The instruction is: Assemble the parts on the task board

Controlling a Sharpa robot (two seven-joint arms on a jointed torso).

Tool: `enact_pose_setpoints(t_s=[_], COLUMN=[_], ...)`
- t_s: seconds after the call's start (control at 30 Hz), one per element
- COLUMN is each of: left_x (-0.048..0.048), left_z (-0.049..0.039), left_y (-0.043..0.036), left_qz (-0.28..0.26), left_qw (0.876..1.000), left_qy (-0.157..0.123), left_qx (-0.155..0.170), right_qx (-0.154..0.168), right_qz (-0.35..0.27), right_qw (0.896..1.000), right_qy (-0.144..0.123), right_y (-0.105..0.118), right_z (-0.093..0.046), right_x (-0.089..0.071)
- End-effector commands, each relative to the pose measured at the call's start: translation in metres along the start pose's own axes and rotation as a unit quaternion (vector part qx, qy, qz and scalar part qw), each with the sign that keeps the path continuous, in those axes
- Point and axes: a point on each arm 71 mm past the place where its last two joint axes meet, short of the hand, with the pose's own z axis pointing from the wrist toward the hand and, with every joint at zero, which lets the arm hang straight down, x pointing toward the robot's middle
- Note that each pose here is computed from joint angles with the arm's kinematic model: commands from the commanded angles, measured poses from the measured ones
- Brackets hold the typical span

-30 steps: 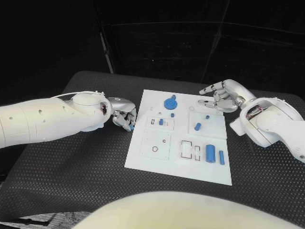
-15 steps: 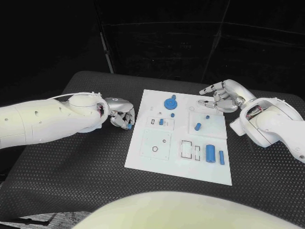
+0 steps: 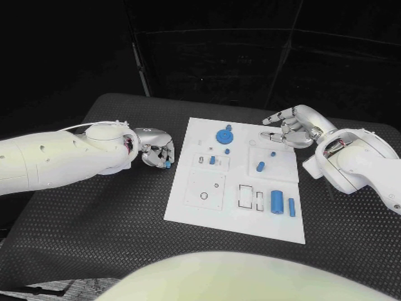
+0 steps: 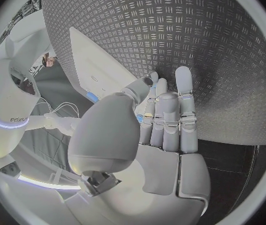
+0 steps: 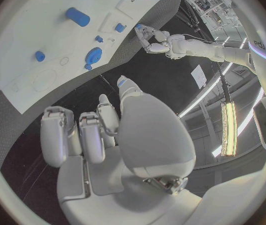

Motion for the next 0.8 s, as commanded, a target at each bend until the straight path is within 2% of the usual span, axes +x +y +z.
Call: enact_pose_setpoints(t_s=[0.03, 0.27, 0.43, 0.63, 0.8], left_x=[-0.0021, -0.0041, -0.0061, -0.0084, -0.012], left_z=[0.0002, 0.0005, -0.0008, -0.0038, -0.0072], left_y=[-0.0002, 0.0001, 0.0024, 0.0068, 0.0108], left_qz=[-0.019, -0.035, -0.066, -0.124, -0.191], left_qw=[1.0, 0.999, 0.997, 0.991, 0.98], left_qy=[-0.009, -0.021, -0.034, -0.046, -0.057], left_qx=[-0.002, 0.002, 0.003, -0.001, -0.003], right_qx=[-0.005, -0.004, -0.004, -0.003, -0.003], right_qz=[0.0, 0.0, 0.0, 0.0, 0.0], right_qw=[1.0, 1.0, 1.0, 1.0, 1.0], right_qy=[0.003, 0.003, 0.003, 0.003, 0.003], right_y=[0.001, 0.001, 0.001, 0.001, 0.001], right_z=[0.0, 0.0, 0.0, 0.0, 0.0], right_x=[0.0, 0.0, 0.0, 0.0, 0.0])
